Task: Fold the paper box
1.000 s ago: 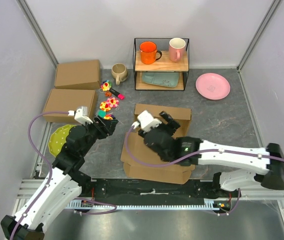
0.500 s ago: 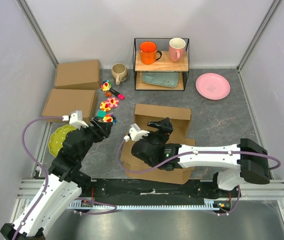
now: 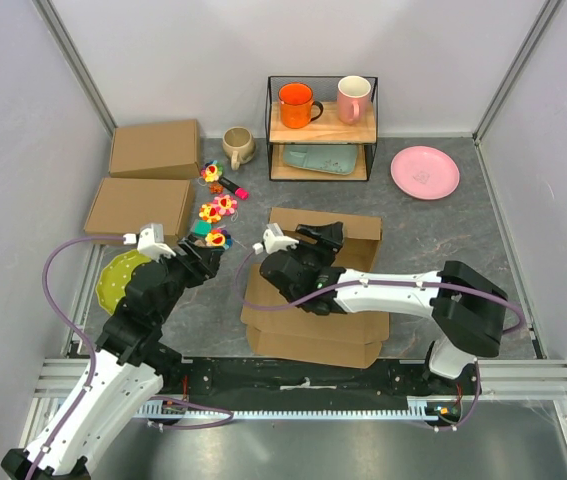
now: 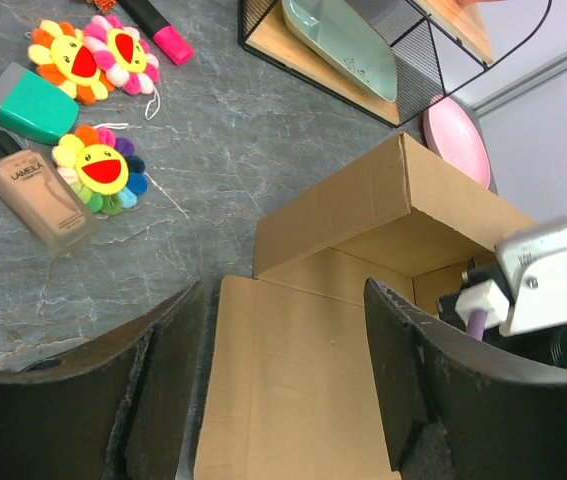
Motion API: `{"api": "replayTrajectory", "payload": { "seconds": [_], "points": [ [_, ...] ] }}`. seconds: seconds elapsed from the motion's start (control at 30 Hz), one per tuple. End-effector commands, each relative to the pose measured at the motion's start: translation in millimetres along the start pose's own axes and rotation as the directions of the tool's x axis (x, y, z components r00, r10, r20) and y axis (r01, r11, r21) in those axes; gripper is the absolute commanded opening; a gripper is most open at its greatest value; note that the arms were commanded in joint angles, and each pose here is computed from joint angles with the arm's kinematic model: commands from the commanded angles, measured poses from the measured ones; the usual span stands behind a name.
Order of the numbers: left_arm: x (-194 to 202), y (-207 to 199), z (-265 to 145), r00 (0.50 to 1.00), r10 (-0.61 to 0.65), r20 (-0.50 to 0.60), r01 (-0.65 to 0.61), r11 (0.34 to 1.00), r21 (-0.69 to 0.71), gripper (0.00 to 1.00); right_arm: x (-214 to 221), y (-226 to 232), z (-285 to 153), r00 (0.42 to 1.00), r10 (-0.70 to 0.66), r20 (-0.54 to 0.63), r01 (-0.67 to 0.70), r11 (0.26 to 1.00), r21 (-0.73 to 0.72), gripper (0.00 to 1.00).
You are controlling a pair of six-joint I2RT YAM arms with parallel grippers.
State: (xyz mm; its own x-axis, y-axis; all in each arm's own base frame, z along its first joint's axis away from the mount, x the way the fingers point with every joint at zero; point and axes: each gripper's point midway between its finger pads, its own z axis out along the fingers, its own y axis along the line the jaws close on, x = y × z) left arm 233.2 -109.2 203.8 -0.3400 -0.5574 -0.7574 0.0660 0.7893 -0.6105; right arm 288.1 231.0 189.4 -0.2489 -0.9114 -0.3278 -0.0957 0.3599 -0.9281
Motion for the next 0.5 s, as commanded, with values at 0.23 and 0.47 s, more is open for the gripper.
{"api": "replayTrajectory", "payload": {
  "seconds": [0.23,0.47],
  "points": [
    [-12,-2,-4,0.999,0.007,0.047,-0.007,1.0,0.004,0.72,-14,-21,6,0.999,0.046,-0.013,-0.045,0.998,0.044,0.13],
    [-54,-29,-15,0.99,0.02,0.141,-0.028,0.998,0.05,0.72,-14,-72,0,0.979,0.202,-0.03,-0.2,0.978,0.059,0.0]
  ]
}}
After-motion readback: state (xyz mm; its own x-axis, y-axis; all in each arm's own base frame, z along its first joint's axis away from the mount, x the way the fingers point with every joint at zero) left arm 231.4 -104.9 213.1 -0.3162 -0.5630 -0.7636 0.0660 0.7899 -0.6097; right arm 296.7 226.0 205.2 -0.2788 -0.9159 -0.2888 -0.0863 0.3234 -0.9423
